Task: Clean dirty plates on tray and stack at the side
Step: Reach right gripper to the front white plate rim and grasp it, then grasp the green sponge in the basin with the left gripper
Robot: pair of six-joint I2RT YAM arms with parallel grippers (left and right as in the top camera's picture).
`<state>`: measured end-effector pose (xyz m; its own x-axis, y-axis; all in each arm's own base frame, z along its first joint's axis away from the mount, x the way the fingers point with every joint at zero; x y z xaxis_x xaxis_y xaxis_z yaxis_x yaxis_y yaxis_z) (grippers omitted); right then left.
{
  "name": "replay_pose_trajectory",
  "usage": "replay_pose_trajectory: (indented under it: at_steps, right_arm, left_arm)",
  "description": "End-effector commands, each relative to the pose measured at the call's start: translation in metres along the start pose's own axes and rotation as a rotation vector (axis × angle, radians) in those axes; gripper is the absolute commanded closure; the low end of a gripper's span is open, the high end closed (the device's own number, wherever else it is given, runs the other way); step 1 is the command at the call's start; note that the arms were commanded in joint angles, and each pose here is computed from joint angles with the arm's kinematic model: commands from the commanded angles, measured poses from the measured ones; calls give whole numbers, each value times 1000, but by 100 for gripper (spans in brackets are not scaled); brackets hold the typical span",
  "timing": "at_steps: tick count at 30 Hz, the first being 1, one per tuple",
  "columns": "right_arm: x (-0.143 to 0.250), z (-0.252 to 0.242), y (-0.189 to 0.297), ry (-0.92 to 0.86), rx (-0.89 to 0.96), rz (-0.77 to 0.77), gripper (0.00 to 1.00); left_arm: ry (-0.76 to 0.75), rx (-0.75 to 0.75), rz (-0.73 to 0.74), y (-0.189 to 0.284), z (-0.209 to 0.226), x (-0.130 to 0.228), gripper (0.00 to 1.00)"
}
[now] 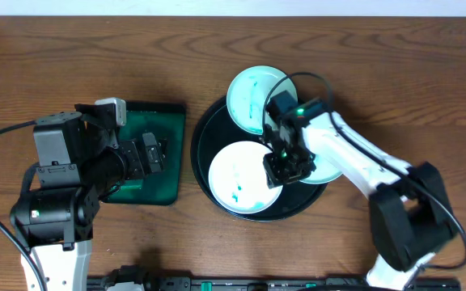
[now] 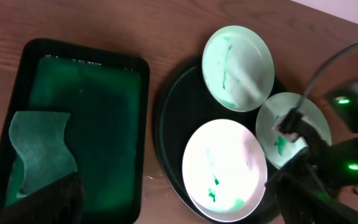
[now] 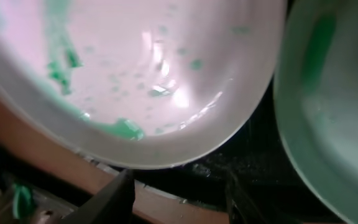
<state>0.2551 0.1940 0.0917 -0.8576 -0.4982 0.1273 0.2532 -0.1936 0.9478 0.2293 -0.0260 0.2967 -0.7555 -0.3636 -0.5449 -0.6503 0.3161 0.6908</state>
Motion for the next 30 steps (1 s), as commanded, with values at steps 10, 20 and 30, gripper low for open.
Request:
replay_pose_trajectory:
  at_steps: [10, 20, 30]
  right_arm:
    - [-25, -36, -22, -118, 133, -52, 69]
    - [-47, -41, -19, -131, 160, -170, 99]
    - [-52, -58, -14, -307, 217, -226, 99]
  left_arm:
    - [-2, 20, -12, 5, -6, -4, 2]
    - [4, -3, -5, 2, -2, -4, 2]
    - [237, -505, 109, -44, 73, -3, 18]
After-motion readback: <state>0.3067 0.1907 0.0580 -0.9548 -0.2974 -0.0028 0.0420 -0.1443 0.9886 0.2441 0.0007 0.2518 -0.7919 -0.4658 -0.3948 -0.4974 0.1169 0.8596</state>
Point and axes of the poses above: each gripper's point midway between its finger pads, its own y axis back along the fingers, its own z axis along the line the jaws close on, x = y × z, the point moved 5 cm from there along y, back along the fingers, and after that the axes turned 10 degrees about y, right-handed, at the moved point
